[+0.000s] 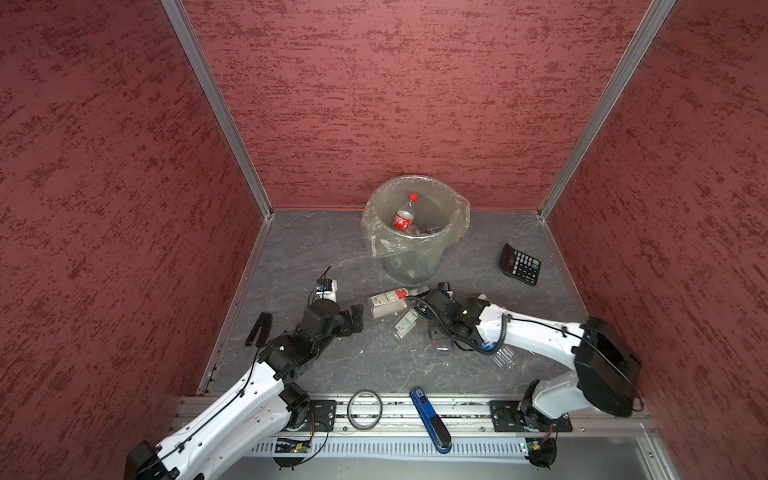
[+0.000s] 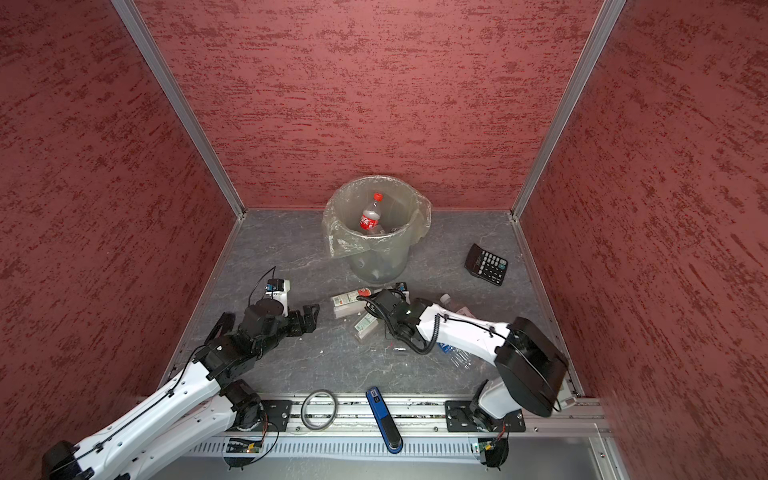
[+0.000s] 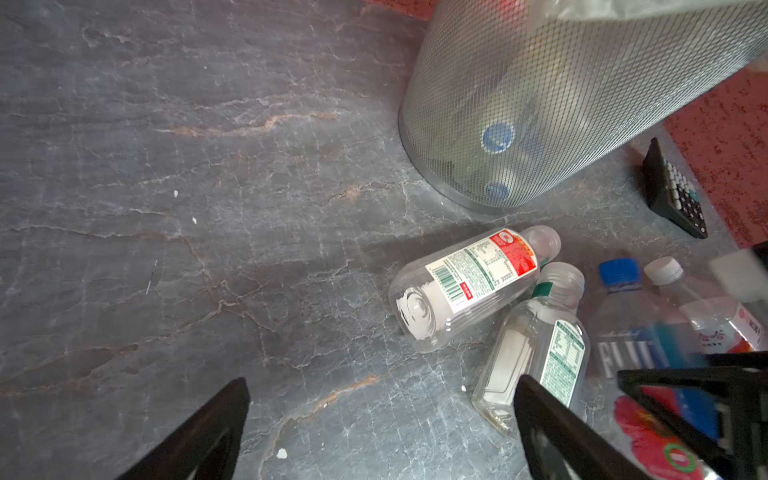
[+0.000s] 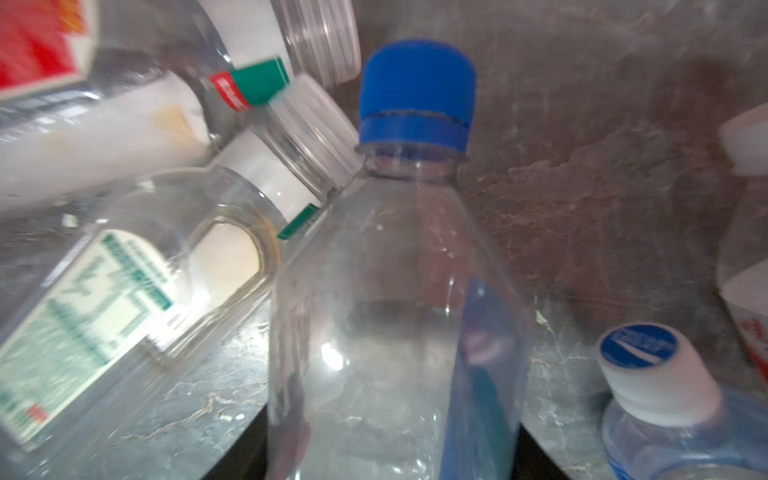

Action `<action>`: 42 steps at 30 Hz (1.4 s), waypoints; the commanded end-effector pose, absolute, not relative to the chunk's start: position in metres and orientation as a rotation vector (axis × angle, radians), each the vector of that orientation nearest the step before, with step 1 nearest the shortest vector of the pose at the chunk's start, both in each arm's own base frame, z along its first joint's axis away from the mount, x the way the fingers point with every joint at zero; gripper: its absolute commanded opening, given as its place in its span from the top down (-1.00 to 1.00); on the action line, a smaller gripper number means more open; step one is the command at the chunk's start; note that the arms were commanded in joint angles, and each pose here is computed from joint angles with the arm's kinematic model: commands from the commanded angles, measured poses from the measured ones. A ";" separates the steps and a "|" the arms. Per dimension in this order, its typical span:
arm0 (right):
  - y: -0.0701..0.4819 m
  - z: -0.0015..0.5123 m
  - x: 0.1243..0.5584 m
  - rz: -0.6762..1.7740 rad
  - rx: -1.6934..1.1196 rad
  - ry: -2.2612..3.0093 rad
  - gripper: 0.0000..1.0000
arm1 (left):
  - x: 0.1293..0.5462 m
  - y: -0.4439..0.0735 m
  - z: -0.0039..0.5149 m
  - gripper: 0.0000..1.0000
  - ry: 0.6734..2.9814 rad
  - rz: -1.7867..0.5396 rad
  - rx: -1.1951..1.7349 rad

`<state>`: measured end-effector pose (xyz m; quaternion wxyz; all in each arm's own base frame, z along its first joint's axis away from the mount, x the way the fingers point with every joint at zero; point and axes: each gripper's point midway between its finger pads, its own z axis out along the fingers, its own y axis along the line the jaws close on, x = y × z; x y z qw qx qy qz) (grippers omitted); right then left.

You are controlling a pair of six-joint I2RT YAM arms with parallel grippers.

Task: Throw the plastic bottles in the bin
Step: 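Close the right gripper on the blue-capped clear bottle and lift it, then carry the blue-capped bottle over the bin and open the right gripper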

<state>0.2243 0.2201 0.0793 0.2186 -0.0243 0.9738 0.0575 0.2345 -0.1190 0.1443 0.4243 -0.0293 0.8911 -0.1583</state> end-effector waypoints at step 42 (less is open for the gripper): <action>0.248 0.523 0.396 0.340 -0.034 1.554 -0.98 | 0.239 -0.139 0.140 -0.99 2.300 -0.396 -0.083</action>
